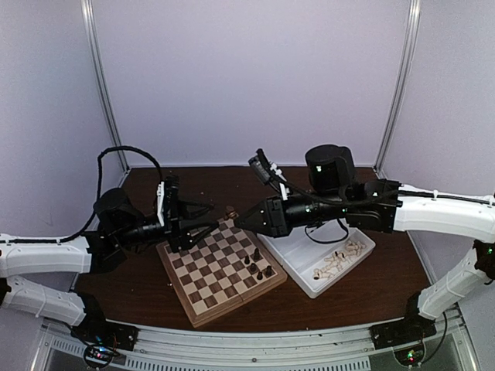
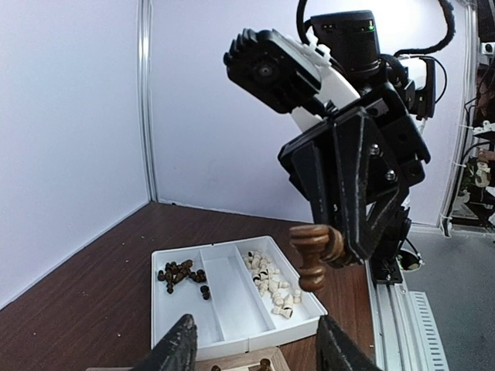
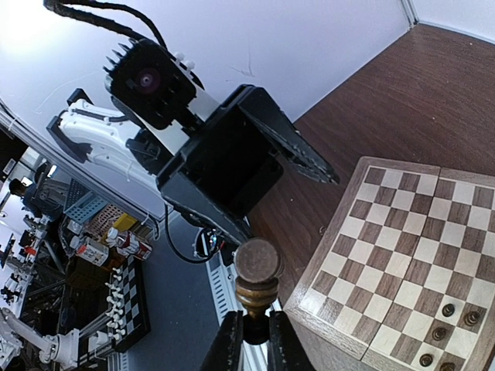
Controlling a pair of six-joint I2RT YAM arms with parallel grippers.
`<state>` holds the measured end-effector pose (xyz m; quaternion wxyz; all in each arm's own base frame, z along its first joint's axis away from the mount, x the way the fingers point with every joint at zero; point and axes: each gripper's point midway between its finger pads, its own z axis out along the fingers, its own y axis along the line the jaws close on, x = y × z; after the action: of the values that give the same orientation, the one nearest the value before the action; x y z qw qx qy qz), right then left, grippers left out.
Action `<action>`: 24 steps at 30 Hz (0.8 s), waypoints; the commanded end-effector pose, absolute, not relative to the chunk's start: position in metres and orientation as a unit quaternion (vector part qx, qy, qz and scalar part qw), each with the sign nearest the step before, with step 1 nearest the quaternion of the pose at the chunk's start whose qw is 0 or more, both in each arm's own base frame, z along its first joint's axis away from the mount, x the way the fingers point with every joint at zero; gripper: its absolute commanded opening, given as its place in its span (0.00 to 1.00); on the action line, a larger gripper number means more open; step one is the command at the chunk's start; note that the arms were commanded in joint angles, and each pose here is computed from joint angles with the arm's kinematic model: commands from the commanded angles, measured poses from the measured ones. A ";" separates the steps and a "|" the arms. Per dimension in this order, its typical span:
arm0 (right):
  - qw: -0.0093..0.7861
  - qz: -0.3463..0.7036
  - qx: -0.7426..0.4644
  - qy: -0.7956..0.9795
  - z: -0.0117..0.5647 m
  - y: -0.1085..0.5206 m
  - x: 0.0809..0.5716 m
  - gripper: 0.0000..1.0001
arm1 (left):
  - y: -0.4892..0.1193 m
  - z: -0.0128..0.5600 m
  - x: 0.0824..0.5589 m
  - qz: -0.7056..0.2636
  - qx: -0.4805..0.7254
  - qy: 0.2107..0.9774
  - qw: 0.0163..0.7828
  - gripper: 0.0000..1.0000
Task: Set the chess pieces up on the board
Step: Pick up the chess piece from the storage box.
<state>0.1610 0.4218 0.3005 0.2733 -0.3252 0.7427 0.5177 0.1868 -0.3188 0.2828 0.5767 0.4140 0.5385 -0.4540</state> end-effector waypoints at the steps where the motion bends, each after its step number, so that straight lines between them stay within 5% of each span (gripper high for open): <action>1: 0.303 0.552 -0.313 0.711 0.335 0.430 0.158 0.11 | -0.319 0.310 0.181 -0.455 0.427 0.482 0.615 0.51; 17: 0.295 0.554 -0.313 0.713 0.324 0.442 0.158 0.10 | -0.320 0.316 0.171 -0.479 0.434 0.458 0.610 0.49; 24: 0.288 0.553 -0.315 0.716 0.319 0.445 0.158 0.10 | -0.323 0.315 0.170 -0.484 0.440 0.459 0.601 0.38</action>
<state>0.1580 0.4395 0.3058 0.2769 -0.3142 0.7289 0.5415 0.1727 -0.3215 0.3012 0.5916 0.4355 0.4831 -0.4764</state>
